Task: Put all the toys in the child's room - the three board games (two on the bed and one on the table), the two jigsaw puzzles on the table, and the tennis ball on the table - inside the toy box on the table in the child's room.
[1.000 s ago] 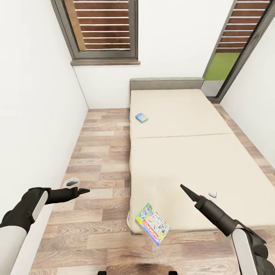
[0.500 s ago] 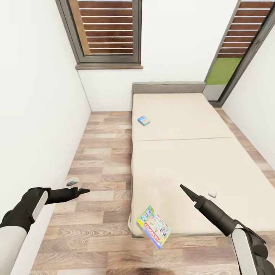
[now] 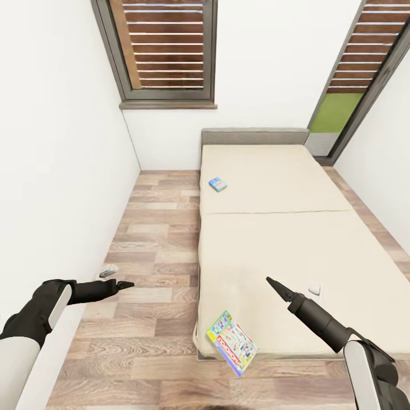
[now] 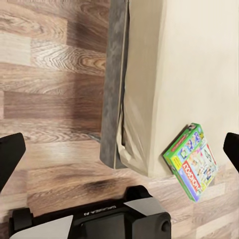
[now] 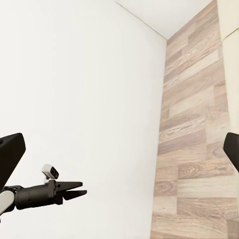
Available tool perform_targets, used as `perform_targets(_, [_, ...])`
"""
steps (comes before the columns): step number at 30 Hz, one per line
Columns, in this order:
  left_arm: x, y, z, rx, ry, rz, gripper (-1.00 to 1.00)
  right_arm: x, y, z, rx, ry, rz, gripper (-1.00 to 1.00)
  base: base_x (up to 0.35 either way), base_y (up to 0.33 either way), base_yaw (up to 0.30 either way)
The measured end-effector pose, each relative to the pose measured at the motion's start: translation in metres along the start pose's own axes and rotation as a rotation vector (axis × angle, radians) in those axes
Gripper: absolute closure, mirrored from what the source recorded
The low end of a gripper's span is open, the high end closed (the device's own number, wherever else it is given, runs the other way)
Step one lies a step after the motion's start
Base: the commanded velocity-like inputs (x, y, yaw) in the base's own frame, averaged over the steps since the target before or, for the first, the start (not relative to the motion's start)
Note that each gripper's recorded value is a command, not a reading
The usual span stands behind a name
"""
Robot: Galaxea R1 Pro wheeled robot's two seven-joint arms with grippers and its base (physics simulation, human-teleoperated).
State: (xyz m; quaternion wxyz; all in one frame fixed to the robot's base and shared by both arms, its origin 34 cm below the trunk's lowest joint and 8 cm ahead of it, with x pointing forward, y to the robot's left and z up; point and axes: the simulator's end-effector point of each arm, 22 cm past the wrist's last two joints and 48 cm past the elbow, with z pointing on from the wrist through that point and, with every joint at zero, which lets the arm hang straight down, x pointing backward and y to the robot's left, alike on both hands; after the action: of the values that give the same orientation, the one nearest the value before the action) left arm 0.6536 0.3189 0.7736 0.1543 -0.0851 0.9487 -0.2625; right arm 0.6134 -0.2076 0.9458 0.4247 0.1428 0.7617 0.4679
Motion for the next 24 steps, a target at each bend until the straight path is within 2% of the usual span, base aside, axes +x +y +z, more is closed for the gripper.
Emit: perform_targets(24, [-0.014,-0.012,-0.015,0.009,-0.035,0.019,-1.00,-0.011,0.016,-0.003,-0.023,-0.020,-0.024,-1.00,0.000,0.000,0.065])
